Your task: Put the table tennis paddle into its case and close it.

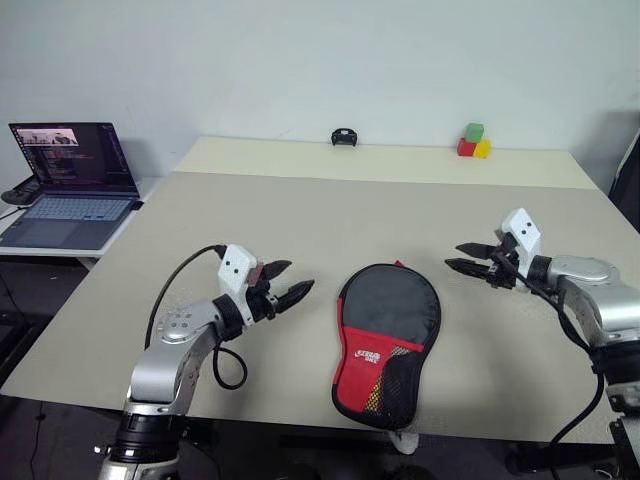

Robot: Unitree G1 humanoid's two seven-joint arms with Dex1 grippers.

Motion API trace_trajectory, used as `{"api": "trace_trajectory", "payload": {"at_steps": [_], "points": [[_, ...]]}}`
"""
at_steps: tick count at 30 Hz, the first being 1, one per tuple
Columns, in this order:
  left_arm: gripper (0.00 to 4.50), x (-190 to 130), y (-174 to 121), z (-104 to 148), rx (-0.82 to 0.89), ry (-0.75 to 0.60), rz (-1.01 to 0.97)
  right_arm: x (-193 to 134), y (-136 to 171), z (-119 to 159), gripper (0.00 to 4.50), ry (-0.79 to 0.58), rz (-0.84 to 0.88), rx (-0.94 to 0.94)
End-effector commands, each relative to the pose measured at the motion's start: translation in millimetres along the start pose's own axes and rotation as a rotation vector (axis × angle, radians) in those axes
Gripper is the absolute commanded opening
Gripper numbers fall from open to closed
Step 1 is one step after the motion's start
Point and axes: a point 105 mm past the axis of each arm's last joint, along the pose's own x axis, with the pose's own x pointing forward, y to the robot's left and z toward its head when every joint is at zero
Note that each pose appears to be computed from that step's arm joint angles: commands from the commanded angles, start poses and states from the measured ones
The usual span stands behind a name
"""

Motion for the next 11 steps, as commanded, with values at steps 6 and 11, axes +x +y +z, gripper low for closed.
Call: {"api": "trace_trajectory", "payload": {"at_steps": [6,11], "points": [[3.45,-3,19,13,0.135,0.009,0.022,-14,-19,4,2.24,-0.013,-0.035,-0.010],[3.45,11,18,7,0.122,0.011,-0.009,-24,-16,-13,2.24,0.053,-0.032,0.036]]}}
